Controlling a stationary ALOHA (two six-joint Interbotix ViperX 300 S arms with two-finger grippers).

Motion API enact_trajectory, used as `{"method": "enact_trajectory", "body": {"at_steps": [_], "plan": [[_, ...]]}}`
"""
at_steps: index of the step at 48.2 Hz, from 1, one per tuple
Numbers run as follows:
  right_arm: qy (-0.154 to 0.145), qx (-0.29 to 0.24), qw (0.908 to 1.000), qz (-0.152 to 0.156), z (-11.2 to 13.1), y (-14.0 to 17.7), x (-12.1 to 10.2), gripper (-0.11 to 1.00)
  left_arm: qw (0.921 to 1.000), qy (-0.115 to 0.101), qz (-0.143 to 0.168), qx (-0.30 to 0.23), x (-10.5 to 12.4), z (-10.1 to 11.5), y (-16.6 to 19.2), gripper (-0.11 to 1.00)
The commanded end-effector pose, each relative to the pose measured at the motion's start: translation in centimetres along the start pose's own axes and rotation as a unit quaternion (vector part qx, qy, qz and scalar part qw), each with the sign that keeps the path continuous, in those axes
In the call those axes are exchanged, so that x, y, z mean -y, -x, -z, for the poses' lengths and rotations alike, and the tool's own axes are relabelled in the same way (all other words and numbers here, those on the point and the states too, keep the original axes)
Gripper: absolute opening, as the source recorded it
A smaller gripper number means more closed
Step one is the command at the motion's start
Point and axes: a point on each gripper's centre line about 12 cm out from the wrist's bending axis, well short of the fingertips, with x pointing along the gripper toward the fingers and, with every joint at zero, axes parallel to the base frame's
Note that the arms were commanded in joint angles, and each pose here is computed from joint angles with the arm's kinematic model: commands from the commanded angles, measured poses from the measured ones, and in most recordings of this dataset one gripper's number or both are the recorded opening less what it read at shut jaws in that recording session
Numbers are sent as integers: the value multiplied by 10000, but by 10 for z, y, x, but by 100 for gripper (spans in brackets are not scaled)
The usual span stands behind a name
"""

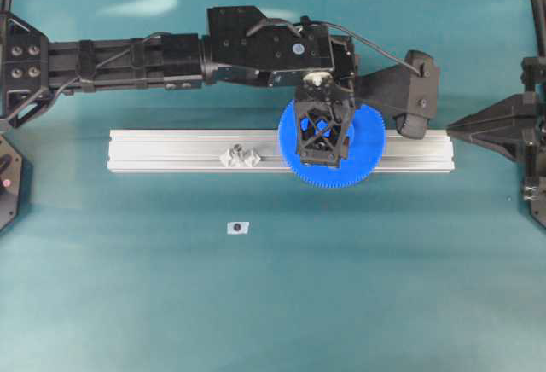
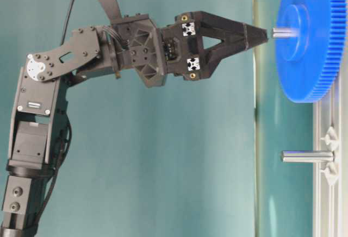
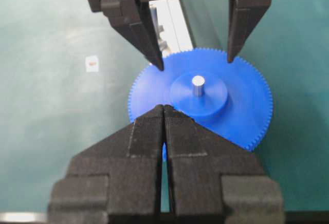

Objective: Insert the large gear onto the shaft.
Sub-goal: 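Lower the gear with the left gripper onto the shaft, then open the left gripper and lift it off the gear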

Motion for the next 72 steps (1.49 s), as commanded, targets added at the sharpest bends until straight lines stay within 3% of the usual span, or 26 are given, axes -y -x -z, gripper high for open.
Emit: {"method": "enact_trajectory", "body": {"at_steps": [1, 11, 23, 49, 72], "plan": [[-46, 46, 10000, -6, -4, -1, -1, 2, 9993, -20, -111, 343, -2, -9, 31, 92], [-54, 53, 10000, -8, -4, -1, -1, 2, 9987, 70, -139, 487, -3, -14, 40, 92], [-54, 46, 10000, -7, -3, 0, 0, 2, 9952, 414, -207, 865, -2, -17, 80, 92], [-53, -47, 10000, -2, -1, 7, 0, 2, 9857, 643, -243, 1536, 14, -12, 137, 92], [-60, -54, 10000, -1, 0, 7, 0, 2, 9720, 963, -249, 2130, 26, 21, 158, 92]]}}
